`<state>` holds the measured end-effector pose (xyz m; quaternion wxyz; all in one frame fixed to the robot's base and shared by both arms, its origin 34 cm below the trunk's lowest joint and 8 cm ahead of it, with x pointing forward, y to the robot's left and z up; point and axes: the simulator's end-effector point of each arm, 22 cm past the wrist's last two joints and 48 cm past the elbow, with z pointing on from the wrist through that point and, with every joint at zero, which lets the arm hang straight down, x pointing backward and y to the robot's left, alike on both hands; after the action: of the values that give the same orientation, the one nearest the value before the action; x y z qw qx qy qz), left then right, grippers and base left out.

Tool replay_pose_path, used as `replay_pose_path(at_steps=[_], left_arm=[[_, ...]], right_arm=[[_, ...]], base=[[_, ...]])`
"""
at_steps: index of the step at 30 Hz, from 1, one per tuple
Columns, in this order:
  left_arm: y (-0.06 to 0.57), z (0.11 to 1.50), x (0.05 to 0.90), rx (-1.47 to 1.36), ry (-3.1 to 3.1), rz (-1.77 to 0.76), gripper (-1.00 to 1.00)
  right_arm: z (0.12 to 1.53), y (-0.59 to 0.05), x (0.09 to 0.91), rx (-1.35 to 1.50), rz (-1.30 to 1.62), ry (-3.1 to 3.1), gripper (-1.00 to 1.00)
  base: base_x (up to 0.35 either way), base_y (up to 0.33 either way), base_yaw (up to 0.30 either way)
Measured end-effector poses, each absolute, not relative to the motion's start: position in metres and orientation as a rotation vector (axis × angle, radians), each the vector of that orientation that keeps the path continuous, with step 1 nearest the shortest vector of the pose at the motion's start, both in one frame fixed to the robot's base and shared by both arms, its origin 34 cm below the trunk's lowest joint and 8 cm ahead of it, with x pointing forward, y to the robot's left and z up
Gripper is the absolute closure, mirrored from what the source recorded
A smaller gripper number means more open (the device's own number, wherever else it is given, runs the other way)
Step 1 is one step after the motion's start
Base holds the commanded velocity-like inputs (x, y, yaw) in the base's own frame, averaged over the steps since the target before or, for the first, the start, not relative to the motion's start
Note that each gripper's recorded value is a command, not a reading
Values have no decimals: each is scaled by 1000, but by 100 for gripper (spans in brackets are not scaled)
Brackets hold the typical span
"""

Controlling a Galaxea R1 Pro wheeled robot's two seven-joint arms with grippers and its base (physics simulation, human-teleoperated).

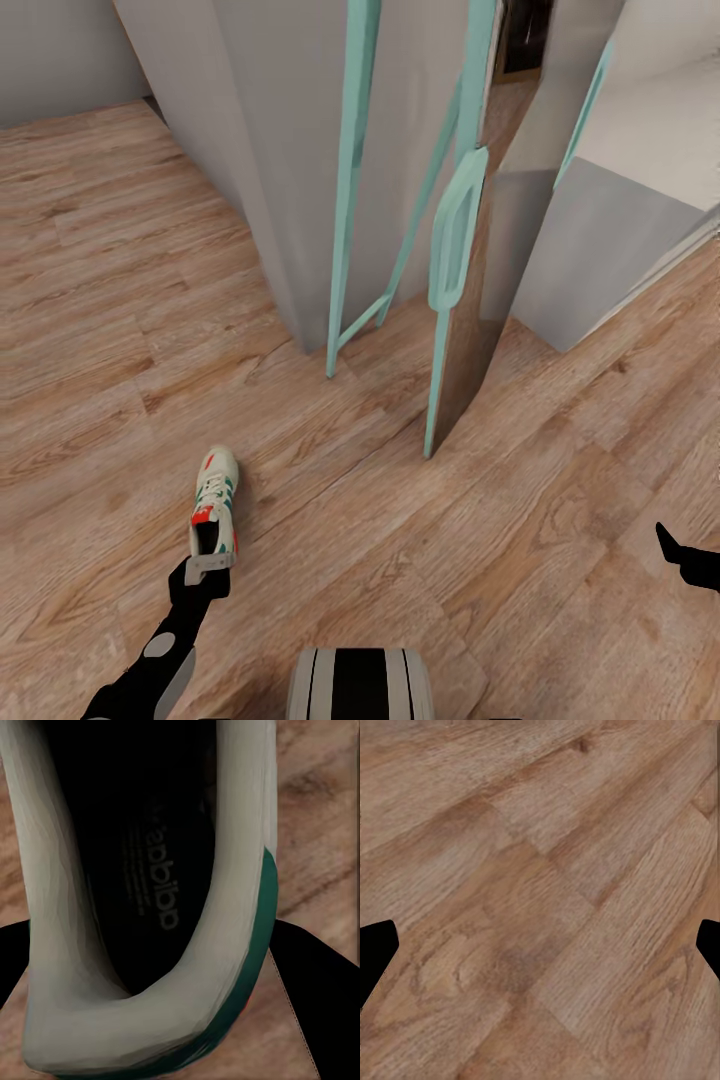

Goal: Pick up the two gym shoes and the two sandals from the corridor floor and place them onto the hallstand (shoe rack) in the corridor, making sure they are on the rack and not on the floor. Arrange them so the two gym shoes are next to each other and the two sandals are next to each other.

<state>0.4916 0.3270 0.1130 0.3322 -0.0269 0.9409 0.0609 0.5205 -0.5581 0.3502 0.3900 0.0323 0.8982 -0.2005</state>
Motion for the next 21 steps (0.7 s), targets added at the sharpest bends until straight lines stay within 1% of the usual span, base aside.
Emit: replay_pose_path(at_steps=[13,16,21], left_arm=[[329,144,514,-77,2392,159,100],[340,152,518,-95,2376,177,100],[374,168,522,-176,2338,231,100]], right_arm=[[384,-558,530,101,-498,2212,-100],[391,-558,532,105,-495,2195,-100],[405,-558,535,111,-491,2168,-100]], base=[[0,0,0],[0,0,0],[0,0,0]])
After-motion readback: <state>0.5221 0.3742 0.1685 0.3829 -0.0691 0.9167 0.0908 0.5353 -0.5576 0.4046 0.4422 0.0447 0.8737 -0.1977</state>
